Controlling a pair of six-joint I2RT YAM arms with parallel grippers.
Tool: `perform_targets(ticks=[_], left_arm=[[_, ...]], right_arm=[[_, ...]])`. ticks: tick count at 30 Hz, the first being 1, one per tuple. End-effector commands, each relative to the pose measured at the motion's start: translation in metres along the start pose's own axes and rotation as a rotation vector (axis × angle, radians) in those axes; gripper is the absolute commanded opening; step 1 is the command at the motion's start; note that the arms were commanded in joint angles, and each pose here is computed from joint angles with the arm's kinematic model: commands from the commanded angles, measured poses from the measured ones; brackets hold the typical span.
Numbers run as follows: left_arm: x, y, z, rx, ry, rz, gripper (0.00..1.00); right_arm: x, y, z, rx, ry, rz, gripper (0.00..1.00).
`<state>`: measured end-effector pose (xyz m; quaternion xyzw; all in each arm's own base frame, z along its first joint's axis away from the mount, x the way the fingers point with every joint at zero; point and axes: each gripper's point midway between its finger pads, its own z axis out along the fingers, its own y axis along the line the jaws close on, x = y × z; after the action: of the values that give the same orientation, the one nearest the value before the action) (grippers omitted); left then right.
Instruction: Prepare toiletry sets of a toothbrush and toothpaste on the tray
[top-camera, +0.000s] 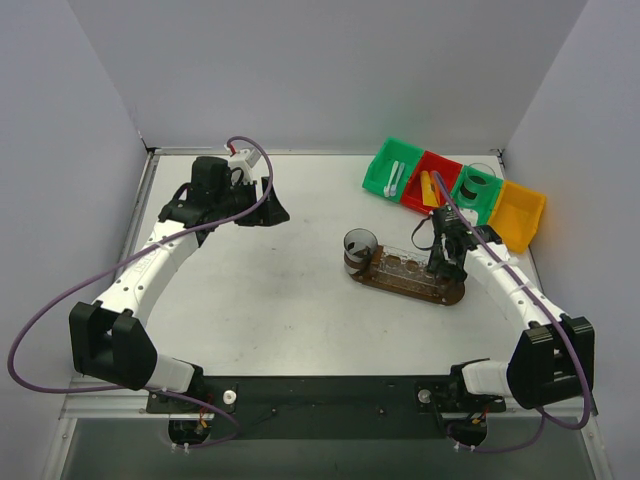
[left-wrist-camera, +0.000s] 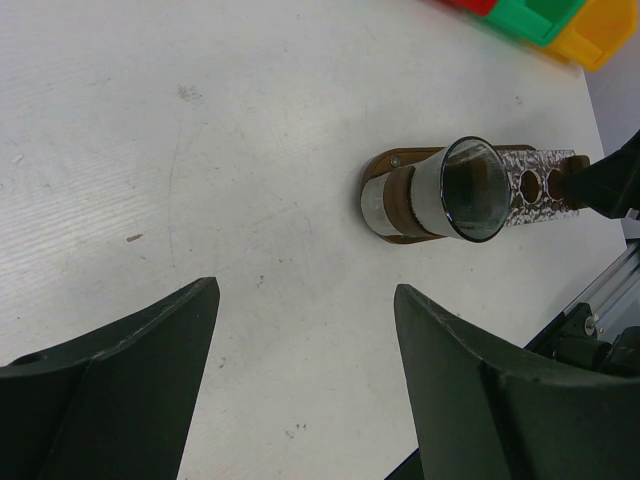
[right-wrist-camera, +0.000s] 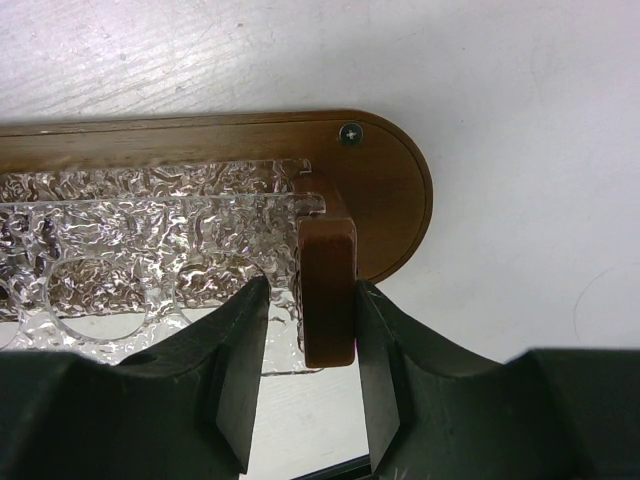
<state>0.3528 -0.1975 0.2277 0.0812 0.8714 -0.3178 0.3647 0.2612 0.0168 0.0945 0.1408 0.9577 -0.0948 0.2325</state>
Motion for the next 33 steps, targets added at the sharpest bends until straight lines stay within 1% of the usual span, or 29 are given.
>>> perform_targets(ticks=[1,8,16,27,33], left_arm=[[-0.020,-0.012,-0.011,0.038,-0.078,0.032,0.81],[-0.020,-0.013,-0.012,0.039,-0.081,0.034,0.81],[-0.021,-0.013,-0.014,0.036,-0.086,0.034,0.81],[-0.032,-0.015,-0.021,0.021,-0.131,0.049,0.81],[-0.042,-0.017,-0.027,0.006,-0.166,0.054,0.81]], right_arm=[[-0.001,-0.014,-0.011,0.051,-0.023,0.003,0.36],[-0.009,-0.013,-0.015,0.045,-0.041,0.018,0.47],[-0.027,-0.011,-0.028,0.004,-0.084,0.076,0.48],[-0.093,-0.021,-0.076,-0.044,-0.250,0.135,0.47],[-0.123,-0.032,-0.092,-0.022,-0.304,0.115,0.48]])
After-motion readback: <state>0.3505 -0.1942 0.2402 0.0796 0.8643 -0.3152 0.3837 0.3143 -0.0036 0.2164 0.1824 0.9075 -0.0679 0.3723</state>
